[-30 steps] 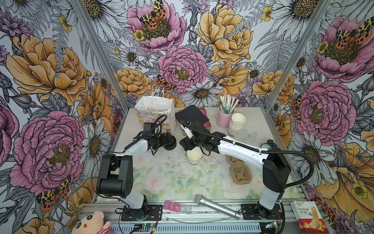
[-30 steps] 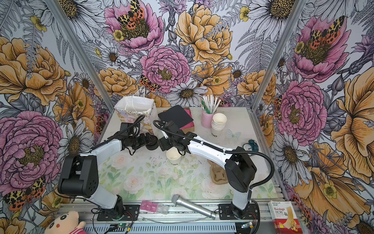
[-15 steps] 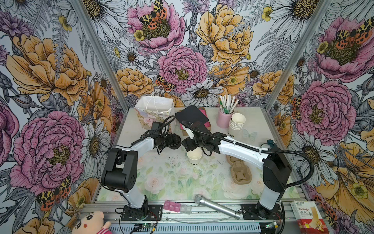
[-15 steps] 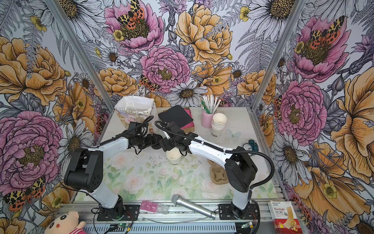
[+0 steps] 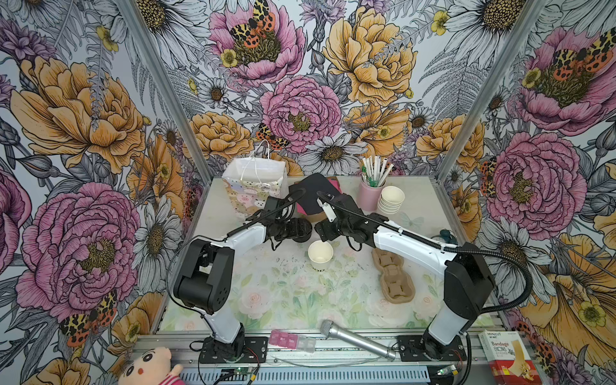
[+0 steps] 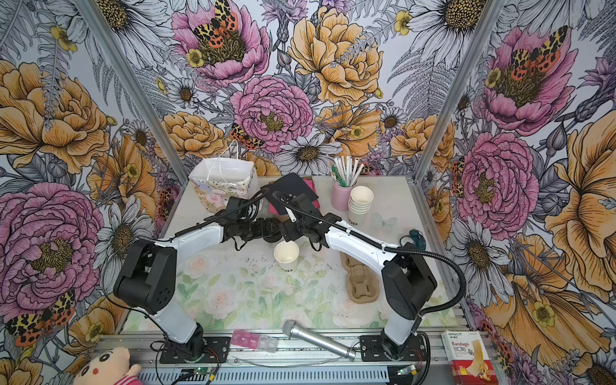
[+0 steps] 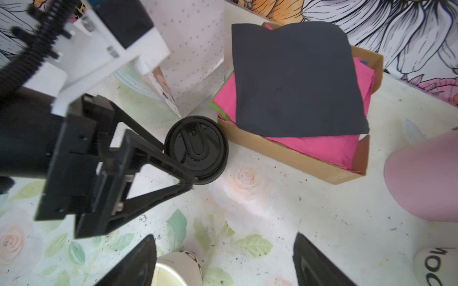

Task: Pack a coffee takeout order
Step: Move multiple cup lids to the top-center of the table, then pick up the lid from the lid.

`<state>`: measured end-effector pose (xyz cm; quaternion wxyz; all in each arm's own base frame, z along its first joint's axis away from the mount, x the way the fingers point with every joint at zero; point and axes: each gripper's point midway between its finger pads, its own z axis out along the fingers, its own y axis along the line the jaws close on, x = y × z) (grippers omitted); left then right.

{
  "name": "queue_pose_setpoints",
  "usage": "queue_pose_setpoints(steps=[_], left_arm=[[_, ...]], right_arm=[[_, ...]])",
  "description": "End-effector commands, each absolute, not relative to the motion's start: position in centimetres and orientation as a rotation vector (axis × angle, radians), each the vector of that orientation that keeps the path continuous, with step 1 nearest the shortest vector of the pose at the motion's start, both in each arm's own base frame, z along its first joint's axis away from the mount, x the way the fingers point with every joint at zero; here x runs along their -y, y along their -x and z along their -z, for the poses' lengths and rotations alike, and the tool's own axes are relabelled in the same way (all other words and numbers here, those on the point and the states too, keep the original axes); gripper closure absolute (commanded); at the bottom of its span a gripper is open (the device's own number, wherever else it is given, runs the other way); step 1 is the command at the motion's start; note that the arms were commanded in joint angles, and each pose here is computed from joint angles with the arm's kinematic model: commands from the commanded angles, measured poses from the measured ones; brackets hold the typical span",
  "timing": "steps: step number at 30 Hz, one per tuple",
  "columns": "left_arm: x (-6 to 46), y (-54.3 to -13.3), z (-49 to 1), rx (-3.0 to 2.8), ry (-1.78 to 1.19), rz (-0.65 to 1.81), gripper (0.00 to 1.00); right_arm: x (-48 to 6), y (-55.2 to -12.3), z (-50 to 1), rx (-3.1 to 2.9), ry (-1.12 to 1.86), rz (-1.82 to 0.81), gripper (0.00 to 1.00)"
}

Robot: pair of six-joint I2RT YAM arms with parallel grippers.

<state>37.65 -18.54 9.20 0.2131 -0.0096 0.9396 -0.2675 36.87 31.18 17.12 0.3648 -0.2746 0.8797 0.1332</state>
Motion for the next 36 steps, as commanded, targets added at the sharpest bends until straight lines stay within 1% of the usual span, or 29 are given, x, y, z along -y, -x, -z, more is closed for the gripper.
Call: queue_pose_setpoints(steps=[1, 8, 12, 16, 22, 30, 36], left_arm=[[17.0, -37.6, -11.1, -2.543, 0.051, 0.744, 0.08], [13.4, -36.0, -14.3, -2.434, 0.135, 0.698, 0.06], [11.2, -34.9, -16.0, -2.366, 0.191, 0.669, 0.04], [10.0, -33.9, -16.8, -2.330, 0.212, 0.647, 0.03], [9.3, -33.1, -17.0, -2.311, 0.230, 0.634, 0.02], [9.0, -32.6, -16.9, -2.311, 0.232, 0.626, 0.02], [9.0, -32.6, -16.8, -2.316, 0.234, 0.627, 0.01]], right_arm=[[-31.3, -37.5, -19.7, -2.193, 0.724, -0.372, 0.13], [-33.4, -39.2, -18.7, -2.177, 0.828, -0.425, 0.13], [-35.4, -40.4, -17.1, -2.181, 0.885, -0.470, 0.12], [-37.6, -41.0, -15.5, -2.184, 0.944, -0.549, 0.12], [-40.4, -41.2, -13.2, -2.147, 1.079, -0.651, 0.12], [-40.7, -42.6, -9.8, -2.153, 1.145, -0.567, 0.14], [-40.8, -42.6, -8.3, -2.172, 1.161, -0.569, 0.18]])
